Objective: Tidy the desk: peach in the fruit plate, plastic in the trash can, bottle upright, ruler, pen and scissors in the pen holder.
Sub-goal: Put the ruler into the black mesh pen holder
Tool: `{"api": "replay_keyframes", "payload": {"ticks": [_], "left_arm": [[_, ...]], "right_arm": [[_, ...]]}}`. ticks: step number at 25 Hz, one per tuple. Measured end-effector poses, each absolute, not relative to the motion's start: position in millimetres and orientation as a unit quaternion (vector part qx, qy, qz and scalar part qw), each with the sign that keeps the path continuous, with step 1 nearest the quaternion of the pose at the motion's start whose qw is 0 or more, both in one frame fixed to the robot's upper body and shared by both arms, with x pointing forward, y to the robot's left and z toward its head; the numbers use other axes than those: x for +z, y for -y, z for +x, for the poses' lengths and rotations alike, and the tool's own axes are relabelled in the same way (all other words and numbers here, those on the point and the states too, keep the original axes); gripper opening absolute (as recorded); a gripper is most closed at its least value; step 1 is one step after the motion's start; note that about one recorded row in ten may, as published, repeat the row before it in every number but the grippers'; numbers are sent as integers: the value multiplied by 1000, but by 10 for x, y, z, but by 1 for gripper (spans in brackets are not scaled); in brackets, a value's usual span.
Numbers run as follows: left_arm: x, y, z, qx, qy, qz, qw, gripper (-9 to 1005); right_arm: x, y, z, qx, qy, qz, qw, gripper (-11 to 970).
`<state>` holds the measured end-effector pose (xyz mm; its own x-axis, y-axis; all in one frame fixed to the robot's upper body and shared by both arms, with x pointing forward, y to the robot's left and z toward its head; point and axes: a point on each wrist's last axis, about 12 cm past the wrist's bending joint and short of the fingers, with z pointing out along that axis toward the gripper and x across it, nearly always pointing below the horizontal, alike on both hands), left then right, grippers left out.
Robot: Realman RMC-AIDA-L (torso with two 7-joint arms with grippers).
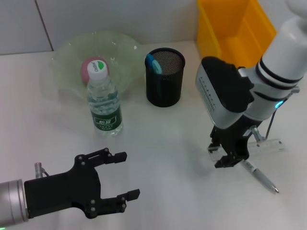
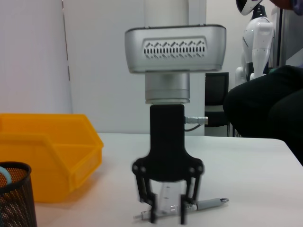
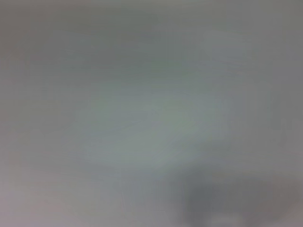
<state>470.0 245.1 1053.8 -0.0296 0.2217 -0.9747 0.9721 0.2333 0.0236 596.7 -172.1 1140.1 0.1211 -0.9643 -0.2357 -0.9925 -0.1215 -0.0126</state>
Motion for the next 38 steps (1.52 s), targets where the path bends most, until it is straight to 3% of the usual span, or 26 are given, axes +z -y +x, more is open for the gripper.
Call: {"api": "replay_keyframes", "payload": {"ticks": [4, 5, 9, 10, 15, 20, 28, 38], "left_arm": [[10535, -2462, 4699, -377, -610, 489, 497, 802], [10532, -2476, 4692, -375, -611, 488, 498, 802], [10529, -2480, 4686, -375, -611, 487, 498, 802], [10529, -2480, 4686, -375, -611, 487, 498, 802], [10523, -2467, 4684, -377, -611, 486, 498, 802], [10515, -2468, 4683, -377, -612, 487, 496, 802], [10510, -2469, 4681, -377, -613, 489, 494, 802], [10512, -2474, 4681, -377, -612, 490, 493, 802]], "right_arm": [[11554, 1746, 6055, 89, -677, -714, 154, 391], [11677, 1776, 6123, 94, -690, -685, 215, 391], [11855, 1832, 6223, 99, -703, -636, 302, 391], [11970, 1862, 6302, 96, -713, -594, 361, 391], [12097, 1825, 6417, 102, -699, -516, 485, 398], [12164, 1757, 6442, 139, -669, -472, 557, 406], [12095, 1831, 6380, 189, -631, -429, 618, 418], [11719, 2060, 6270, 216, -604, -372, 671, 432]]}}
